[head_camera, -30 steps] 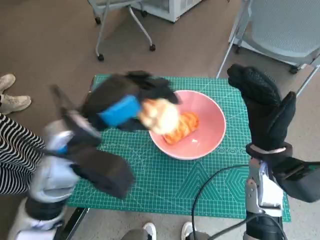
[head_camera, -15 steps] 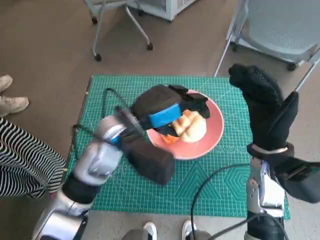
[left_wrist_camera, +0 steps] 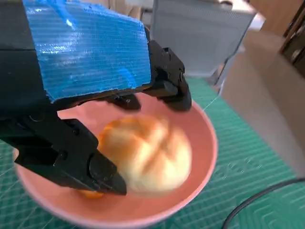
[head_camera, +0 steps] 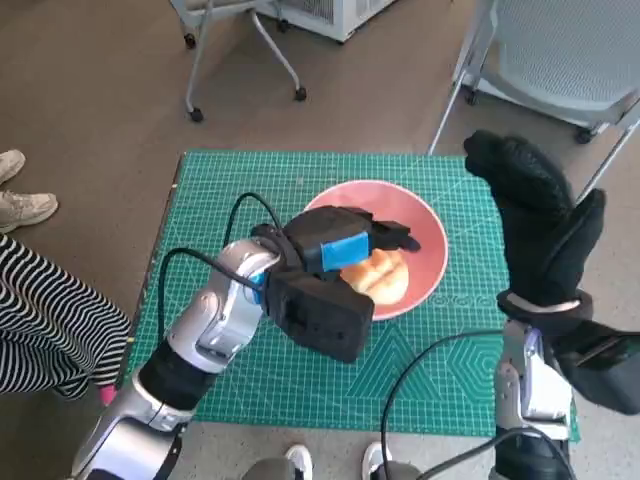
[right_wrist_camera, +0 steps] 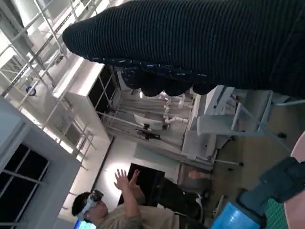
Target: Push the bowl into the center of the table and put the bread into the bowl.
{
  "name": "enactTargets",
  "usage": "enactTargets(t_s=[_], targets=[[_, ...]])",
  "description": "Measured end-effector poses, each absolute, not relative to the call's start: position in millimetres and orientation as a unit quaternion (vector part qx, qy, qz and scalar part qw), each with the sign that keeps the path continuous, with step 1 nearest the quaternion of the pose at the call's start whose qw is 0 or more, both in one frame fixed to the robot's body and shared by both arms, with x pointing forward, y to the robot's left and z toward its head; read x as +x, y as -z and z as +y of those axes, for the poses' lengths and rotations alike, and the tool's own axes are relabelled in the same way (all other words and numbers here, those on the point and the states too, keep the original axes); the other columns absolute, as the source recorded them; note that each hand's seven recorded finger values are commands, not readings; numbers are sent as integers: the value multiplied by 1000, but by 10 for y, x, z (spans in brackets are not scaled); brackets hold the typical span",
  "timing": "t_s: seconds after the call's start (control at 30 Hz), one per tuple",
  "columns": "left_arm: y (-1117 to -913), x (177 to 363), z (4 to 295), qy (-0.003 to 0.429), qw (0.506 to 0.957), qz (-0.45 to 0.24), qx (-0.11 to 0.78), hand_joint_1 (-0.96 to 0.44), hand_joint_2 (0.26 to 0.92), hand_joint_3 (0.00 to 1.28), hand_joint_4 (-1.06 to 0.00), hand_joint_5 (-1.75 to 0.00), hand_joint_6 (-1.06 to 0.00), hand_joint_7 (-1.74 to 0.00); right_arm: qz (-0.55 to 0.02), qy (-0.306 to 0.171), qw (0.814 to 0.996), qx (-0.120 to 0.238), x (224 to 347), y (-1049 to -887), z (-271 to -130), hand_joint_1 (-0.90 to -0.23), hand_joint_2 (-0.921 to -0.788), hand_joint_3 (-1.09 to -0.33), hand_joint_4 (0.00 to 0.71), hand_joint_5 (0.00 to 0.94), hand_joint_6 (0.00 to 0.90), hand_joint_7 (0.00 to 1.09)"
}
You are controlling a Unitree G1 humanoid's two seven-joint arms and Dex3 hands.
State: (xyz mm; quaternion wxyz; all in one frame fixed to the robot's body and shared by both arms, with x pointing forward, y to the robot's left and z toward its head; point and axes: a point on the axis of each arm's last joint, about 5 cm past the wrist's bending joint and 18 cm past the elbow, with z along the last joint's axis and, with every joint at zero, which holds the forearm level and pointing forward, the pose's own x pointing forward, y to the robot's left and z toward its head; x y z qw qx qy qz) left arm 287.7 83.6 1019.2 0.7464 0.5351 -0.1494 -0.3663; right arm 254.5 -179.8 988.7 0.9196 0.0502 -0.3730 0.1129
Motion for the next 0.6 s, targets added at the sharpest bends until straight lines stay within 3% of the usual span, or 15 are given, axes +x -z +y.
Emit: enactTargets(t_s=[0.33,0.6], targets=[[-10259,2876,943,381,771,-150,487,-525,868,37,1,1,-125,-55,-374,-109,919,51,2543,-9894,-1797,-667,-921,-704,187,1,45,568],[-10536,2919,1242,387,835,-131,369,-535,899,36,1,1,-116,-44,-370,-110,921,48,2548,-9903,-1816,-666,-921,-706,181,0,42,570]])
